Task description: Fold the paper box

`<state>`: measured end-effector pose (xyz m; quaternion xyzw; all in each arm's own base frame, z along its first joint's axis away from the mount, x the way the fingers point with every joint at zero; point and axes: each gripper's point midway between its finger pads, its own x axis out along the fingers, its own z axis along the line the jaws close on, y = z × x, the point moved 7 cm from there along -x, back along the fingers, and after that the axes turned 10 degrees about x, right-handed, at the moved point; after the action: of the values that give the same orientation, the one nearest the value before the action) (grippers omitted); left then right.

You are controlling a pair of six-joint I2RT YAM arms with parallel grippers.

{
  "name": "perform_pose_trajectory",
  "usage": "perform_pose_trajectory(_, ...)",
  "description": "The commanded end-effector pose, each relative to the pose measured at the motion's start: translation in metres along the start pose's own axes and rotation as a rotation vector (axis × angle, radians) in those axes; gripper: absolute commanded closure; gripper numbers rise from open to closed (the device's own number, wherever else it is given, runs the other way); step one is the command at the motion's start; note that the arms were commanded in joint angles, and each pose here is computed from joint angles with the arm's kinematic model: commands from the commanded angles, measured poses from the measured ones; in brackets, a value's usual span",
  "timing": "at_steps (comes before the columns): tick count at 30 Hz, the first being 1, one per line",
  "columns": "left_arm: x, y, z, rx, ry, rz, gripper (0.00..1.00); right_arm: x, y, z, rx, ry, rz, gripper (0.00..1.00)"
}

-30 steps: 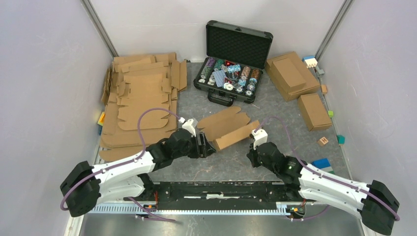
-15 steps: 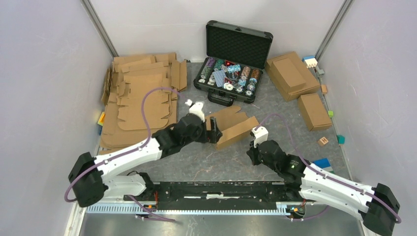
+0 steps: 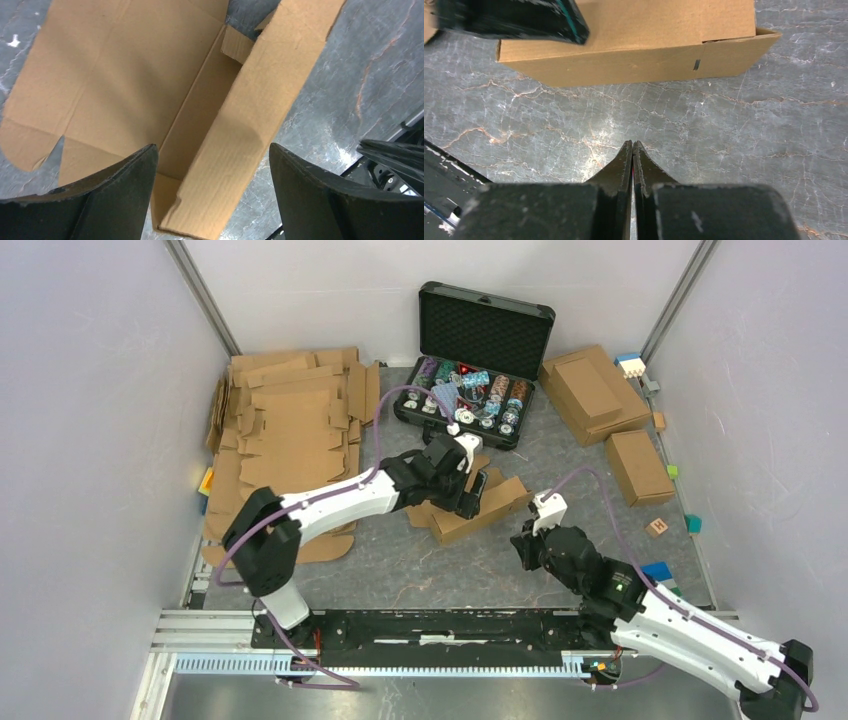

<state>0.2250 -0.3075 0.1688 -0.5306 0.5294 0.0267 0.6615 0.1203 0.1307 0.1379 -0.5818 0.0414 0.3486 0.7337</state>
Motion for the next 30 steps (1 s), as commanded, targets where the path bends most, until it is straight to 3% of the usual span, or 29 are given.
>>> perform_pose_trajectory(1,0.008,-0.008,-0.005,0.07,0.141,0.072,0.14,-0.011,-0.022,0.003,0.036,0.004,-0.072,0.94)
perform_pose_trajectory(4,0.011,-0.006,-0.011,0.073,0.192,0.086,0.19,-0.016,-0.025,0.002,0.044,0.011,-0.089,0.94)
perform_pose_trajectory(9,0.009,0.001,-0.02,0.098,0.2,0.092,0.49,-0.02,-0.029,0.001,0.05,0.019,-0.11,0.93)
perform_pose_trajectory(20,0.004,0.032,-0.058,0.235,0.121,0.114,0.62,-0.024,-0.034,-0.002,0.049,0.044,-0.123,0.92)
perform_pose_trajectory(22,0.006,0.041,-0.062,0.257,0.083,0.118,0.68,-0.026,-0.035,-0.004,0.052,0.06,-0.127,0.89)
perform_pose_trajectory(27,0.01,0.068,-0.071,0.313,0.026,0.139,0.76,-0.029,-0.036,-0.01,0.059,0.117,-0.136,0.77)
perform_pose_trajectory(30,0.007,0.083,-0.073,0.343,0.012,0.151,0.78,-0.024,-0.032,-0.011,0.051,0.128,-0.11,0.58)
